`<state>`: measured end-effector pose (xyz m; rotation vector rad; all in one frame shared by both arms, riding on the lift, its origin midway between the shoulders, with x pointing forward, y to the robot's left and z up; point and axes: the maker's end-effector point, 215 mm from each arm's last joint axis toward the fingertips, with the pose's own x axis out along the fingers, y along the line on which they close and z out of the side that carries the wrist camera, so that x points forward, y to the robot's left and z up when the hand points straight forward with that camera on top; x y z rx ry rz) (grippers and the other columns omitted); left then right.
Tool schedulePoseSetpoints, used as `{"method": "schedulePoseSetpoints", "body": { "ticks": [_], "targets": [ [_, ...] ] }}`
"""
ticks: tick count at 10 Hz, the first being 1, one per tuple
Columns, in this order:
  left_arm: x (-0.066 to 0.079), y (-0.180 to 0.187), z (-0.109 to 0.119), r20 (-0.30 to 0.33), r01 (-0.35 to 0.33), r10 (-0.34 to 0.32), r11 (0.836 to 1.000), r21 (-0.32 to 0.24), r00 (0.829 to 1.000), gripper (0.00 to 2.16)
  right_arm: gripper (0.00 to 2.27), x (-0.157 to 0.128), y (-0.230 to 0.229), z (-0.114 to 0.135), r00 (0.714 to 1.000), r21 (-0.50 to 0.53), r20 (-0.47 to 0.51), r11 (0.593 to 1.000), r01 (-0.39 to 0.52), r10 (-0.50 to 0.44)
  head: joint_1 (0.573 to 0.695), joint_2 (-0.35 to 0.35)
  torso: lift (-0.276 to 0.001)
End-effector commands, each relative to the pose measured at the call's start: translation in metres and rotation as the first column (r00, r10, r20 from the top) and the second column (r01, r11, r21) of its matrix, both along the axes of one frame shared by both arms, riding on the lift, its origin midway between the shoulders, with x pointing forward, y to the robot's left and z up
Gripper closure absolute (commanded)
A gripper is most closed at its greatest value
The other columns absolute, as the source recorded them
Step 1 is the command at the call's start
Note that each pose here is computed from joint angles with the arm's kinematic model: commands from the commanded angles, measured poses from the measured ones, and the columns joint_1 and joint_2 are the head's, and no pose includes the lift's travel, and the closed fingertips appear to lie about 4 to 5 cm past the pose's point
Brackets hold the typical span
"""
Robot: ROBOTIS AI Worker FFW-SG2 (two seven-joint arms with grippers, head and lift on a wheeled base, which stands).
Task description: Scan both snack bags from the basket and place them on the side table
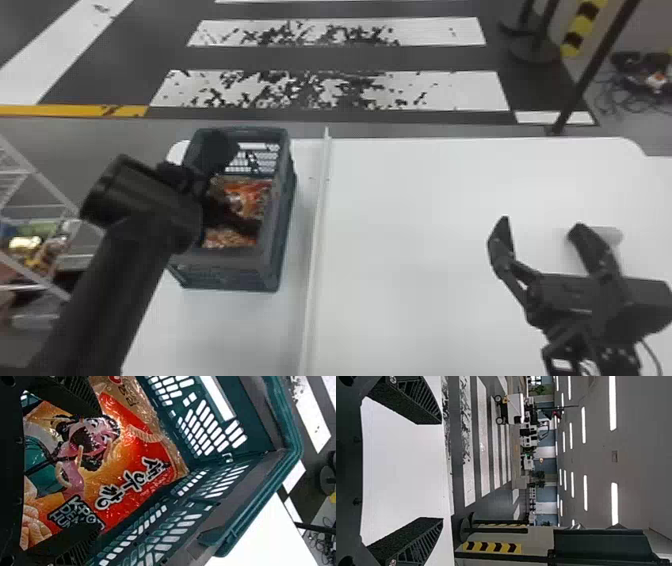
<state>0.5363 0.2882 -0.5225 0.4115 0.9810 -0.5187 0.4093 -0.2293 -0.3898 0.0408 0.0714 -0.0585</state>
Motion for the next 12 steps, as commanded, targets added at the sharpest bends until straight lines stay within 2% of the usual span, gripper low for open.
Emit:
{"method": "schedulePoseSetpoints", "body": {
  "ticks": [1,2,3,6,7,8,9,12],
  "targets": [
    [-0.005,0.002,-0.011,-0.031,0.008,-0.007,1.0,0.025,0.999,0.0,0.06,0.0,0.0,0.0,1.0,0.001,0.0,1.0,0.0,0.0,0.695,0.069,-0.075],
    [-0.008,0.002,-0.015,-0.051,0.011,-0.01,1.0,0.016,0.999,0.0,0.06,0.0,-0.001,0.0,1.0,0.003,0.0,1.0,0.0,0.0,0.695,0.069,-0.075],
    [-0.012,0.0,-0.018,-0.074,0.02,-0.019,1.0,0.003,0.997,0.28,0.06,0.0,-0.002,-0.002,1.0,0.012,-0.003,1.0,0.002,-0.002,0.695,0.07,-0.075],
    [-0.016,-0.008,-0.018,-0.084,0.04,-0.042,0.999,-0.016,0.996,1.36,0.06,-0.001,-0.002,-0.004,1.0,0.015,-0.008,1.0,0.002,-0.002,0.695,0.062,-0.075],
    [-0.02,-0.008,-0.02,-0.085,0.038,-0.041,0.999,-0.028,0.996,1.43,0.06,-0.002,-0.002,-0.005,1.0,0.013,-0.01,1.0,0.002,-0.002,0.695,0.06,-0.075],
    [-0.017,-0.003,-0.018,-0.052,0.003,-0.005,1.0,-0.021,0.999,2.13,0.06,-0.003,-0.002,-0.005,1.0,0.015,-0.011,1.0,0.002,-0.002,0.695,0.06,-0.075],
    [-0.015,-0.001,-0.011,-0.031,-0.013,0.012,0.999,-0.037,0.999,2.14,0.06,-0.004,-0.002,-0.006,1.0,0.015,-0.013,1.0,0.002,-0.002,0.695,0.063,-0.075],
    [-0.005,0.004,0.023,0.038,-0.067,0.074,0.983,-0.173,0.997,2.14,0.06,-0.005,-0.001,-0.006,1.0,0.014,-0.014,1.0,0.001,-0.001,0.695,0.065,-0.075]
  ]
}}
